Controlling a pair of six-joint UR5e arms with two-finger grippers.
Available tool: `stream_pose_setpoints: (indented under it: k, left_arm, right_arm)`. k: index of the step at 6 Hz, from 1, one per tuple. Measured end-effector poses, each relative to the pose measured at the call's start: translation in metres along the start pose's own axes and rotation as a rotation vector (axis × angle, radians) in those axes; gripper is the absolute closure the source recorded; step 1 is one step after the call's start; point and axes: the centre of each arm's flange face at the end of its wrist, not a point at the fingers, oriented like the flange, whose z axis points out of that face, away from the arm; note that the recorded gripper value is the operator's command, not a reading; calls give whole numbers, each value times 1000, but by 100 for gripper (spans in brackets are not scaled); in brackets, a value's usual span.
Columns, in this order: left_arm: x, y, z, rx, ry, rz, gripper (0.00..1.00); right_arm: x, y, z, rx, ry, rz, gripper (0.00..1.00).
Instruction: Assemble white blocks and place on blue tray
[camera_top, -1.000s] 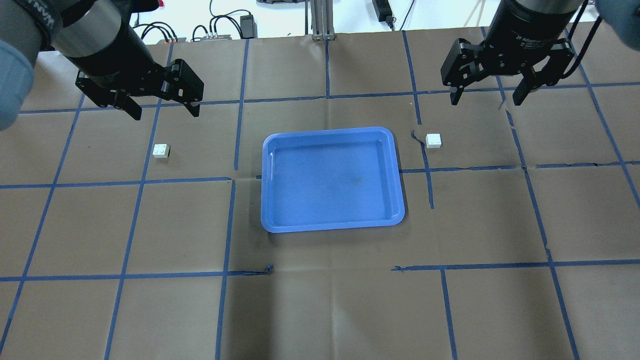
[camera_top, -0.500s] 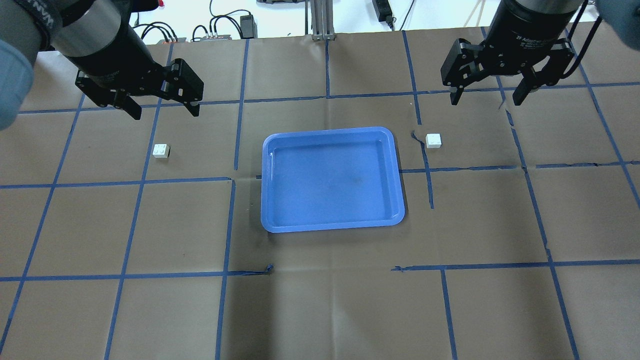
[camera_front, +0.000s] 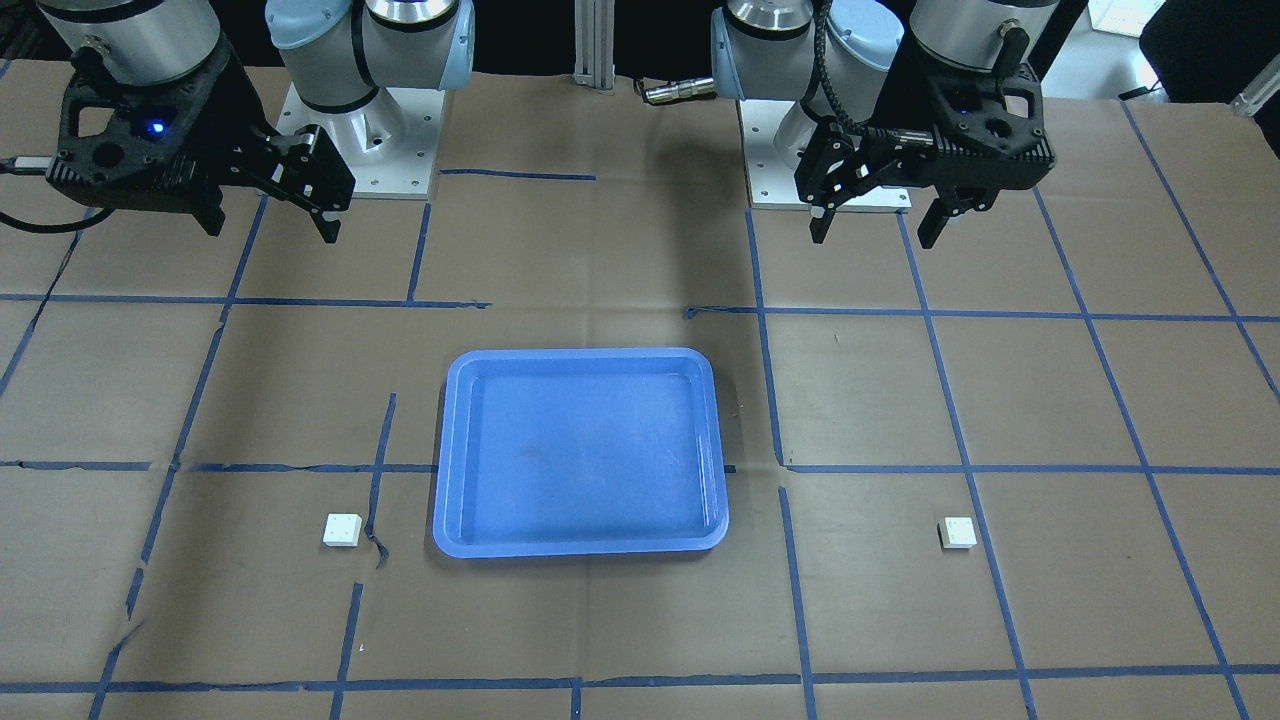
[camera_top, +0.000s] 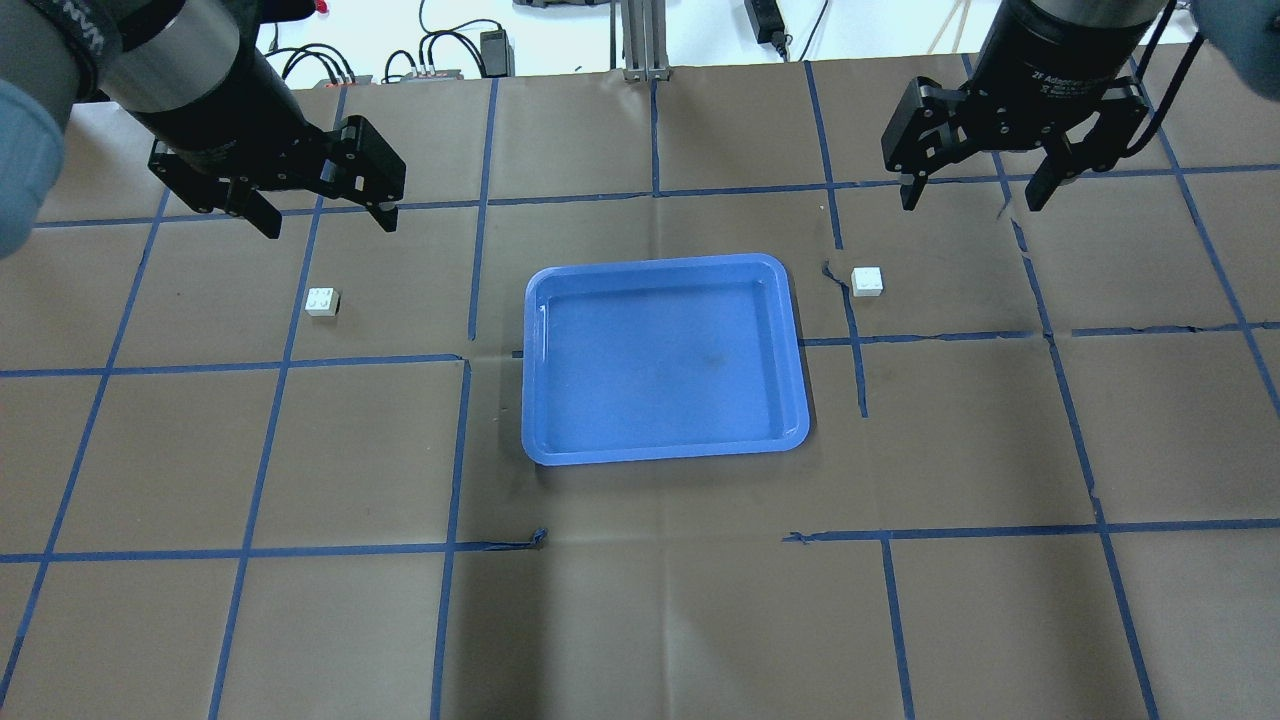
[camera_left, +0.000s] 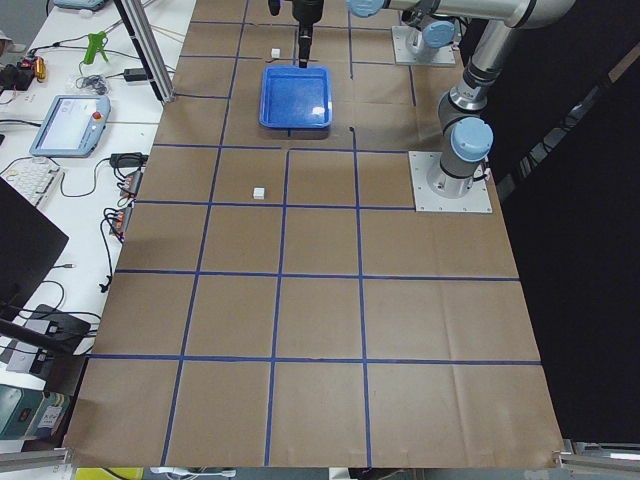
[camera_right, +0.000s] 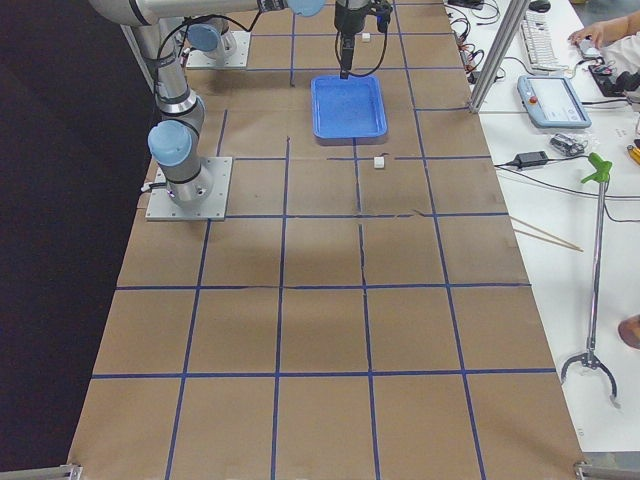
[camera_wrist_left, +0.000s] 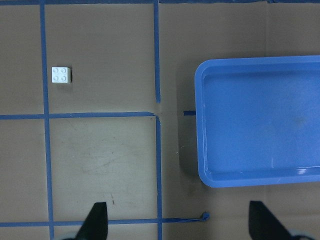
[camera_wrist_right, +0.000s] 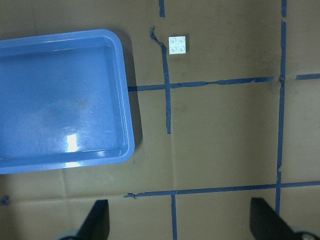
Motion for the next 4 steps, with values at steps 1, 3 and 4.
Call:
stream_pose_setpoints:
  k: [1, 3, 4]
  left_arm:
    - [-1, 0, 1, -2, 1, -1, 0]
    - [-7, -3, 14, -24, 5, 1, 0]
    - [-26, -16, 35, -61, 6, -1, 0]
  right_arm:
    - [0, 0, 0, 0, 0, 0, 0]
    - [0, 0, 0, 0, 0, 0, 0]
    - [0, 0, 0, 0, 0, 0, 0]
